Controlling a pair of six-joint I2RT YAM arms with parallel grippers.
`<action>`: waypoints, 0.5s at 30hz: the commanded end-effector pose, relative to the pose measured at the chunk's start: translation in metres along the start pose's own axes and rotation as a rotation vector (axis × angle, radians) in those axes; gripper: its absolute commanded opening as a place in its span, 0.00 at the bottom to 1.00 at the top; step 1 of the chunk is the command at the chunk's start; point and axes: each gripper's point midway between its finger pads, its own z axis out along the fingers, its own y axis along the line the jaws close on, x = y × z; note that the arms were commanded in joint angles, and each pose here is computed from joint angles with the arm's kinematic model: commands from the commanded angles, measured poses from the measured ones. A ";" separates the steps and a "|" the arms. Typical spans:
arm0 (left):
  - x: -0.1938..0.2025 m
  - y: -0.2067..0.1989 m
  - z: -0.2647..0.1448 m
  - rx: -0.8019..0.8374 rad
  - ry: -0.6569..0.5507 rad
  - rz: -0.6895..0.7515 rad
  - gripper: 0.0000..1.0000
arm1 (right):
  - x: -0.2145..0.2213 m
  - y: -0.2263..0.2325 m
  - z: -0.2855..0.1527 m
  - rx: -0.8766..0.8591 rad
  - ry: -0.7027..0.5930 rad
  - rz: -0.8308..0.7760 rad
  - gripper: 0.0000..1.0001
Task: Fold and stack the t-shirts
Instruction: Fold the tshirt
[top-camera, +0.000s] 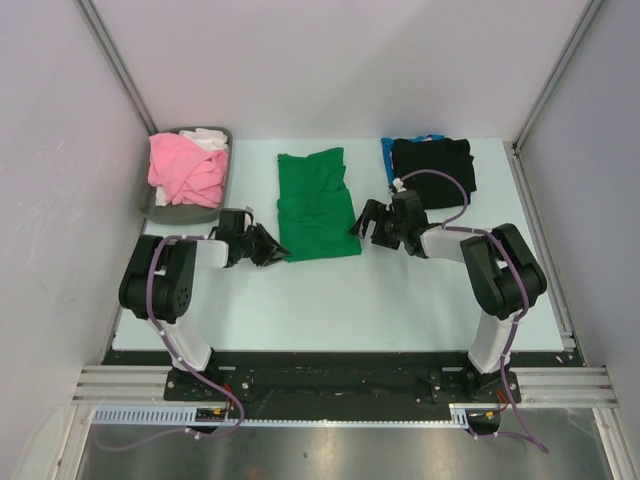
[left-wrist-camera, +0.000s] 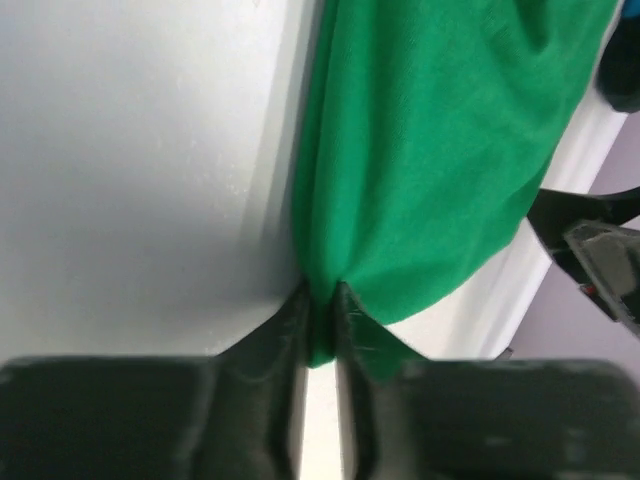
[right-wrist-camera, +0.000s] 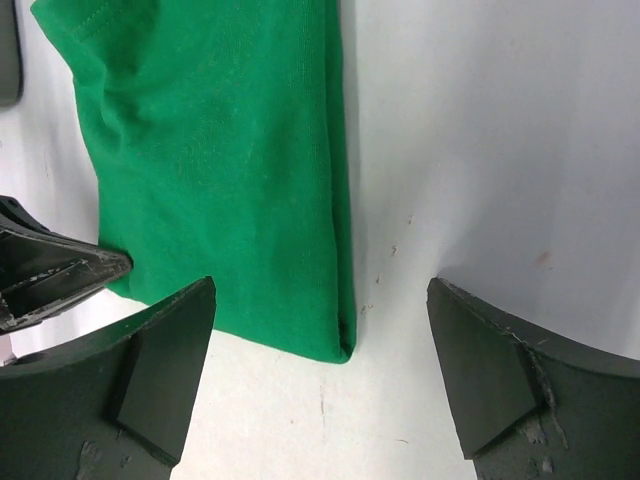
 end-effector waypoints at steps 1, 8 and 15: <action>0.012 0.015 0.008 -0.042 0.029 -0.004 0.03 | 0.027 -0.018 0.008 0.037 0.072 0.033 0.91; 0.014 0.016 0.005 -0.046 0.025 0.001 0.00 | 0.041 -0.015 0.013 0.022 0.106 0.034 0.68; 0.021 0.023 0.006 -0.047 0.033 -0.017 0.00 | 0.063 -0.012 0.018 0.008 0.155 0.043 0.39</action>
